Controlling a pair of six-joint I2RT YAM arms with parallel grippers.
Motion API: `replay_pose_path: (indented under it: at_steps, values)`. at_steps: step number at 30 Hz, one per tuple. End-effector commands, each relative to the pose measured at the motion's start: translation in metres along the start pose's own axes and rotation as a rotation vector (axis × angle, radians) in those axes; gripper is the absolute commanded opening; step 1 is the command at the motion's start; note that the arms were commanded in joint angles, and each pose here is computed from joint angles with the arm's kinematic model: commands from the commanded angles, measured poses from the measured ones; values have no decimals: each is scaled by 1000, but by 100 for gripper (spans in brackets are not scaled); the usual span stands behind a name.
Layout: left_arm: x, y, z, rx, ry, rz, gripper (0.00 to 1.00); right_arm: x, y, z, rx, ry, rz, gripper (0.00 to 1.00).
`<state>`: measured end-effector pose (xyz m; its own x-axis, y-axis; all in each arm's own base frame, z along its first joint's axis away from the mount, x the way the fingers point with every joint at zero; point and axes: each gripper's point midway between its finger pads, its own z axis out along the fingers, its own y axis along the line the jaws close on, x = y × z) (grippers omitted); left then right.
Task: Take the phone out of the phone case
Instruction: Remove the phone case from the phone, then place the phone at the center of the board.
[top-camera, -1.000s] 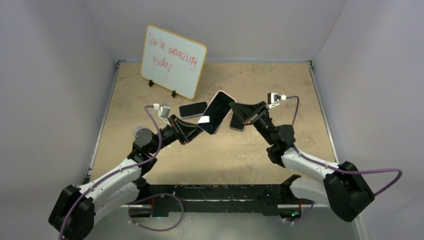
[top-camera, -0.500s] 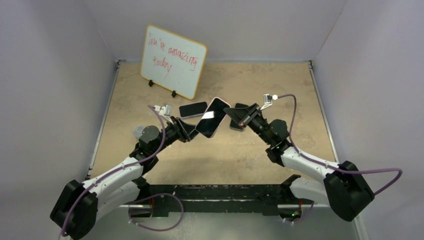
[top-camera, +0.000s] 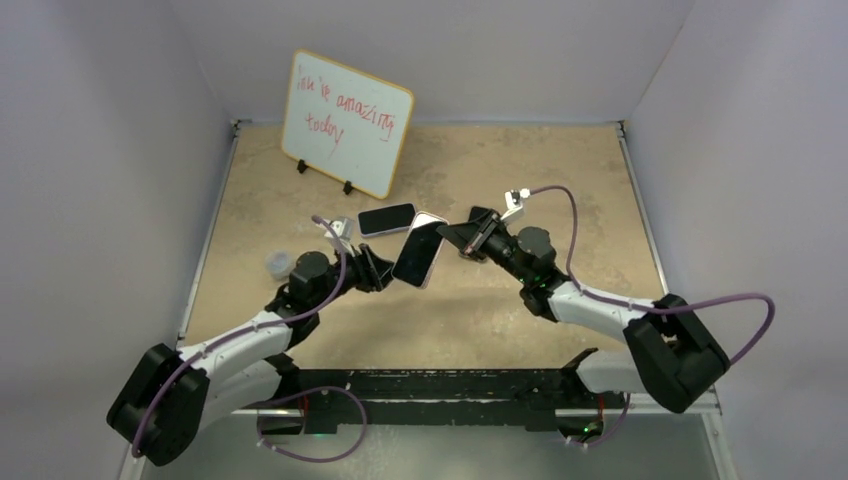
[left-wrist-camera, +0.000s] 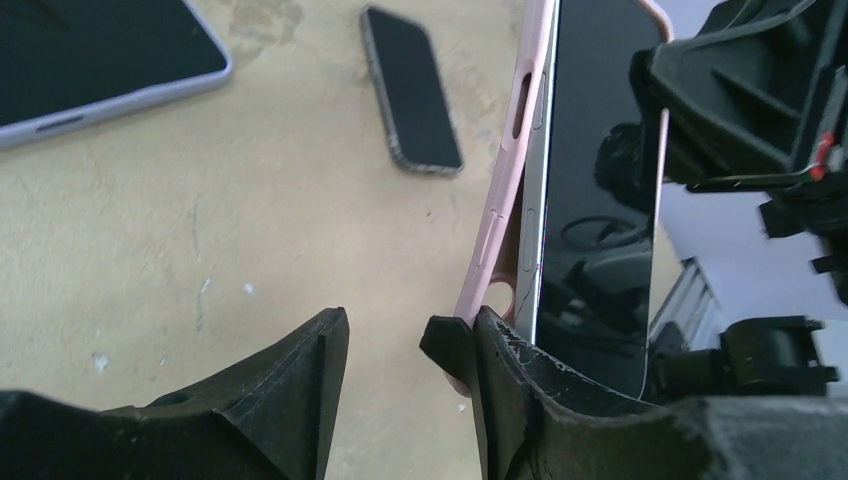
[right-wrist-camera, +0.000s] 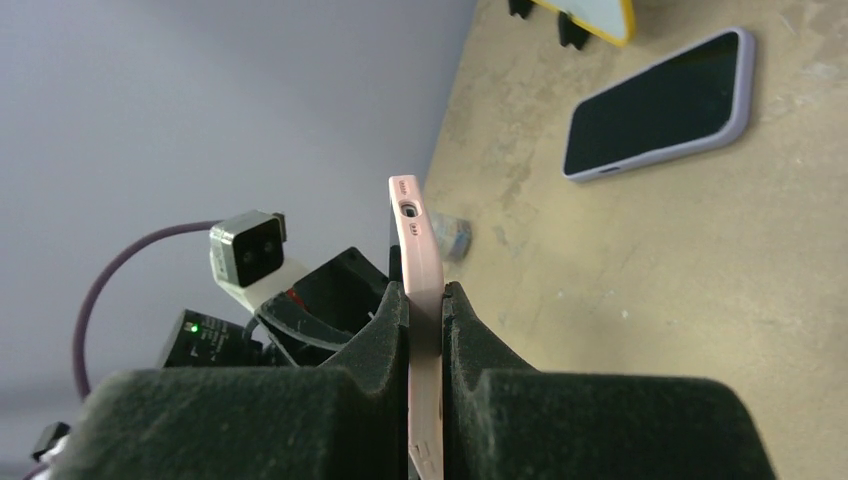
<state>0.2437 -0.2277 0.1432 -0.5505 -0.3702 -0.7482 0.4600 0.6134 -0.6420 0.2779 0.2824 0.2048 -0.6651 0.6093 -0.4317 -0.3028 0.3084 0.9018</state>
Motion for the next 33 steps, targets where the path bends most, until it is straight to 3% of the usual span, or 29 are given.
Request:
replay_pose_path:
  at_steps: [1, 7, 19, 28, 33]
  values:
    - [1, -9, 10, 46, 18, 38, 50, 29, -14, 9, 35, 138, -34, 0]
    - [33, 8, 13, 8, 95, -38, 48, 50, -54, 17, 110, 205, -22, 0]
    - [43, 12, 12, -40, 161, -100, 45, 77, -107, 27, 194, 286, -30, 5]
    - [51, 22, 12, -94, 199, -116, 45, 92, -139, 28, 272, 355, -68, 38]
    - [59, 24, 15, -92, 228, -132, 45, 87, -143, 30, 309, 382, -194, 51]
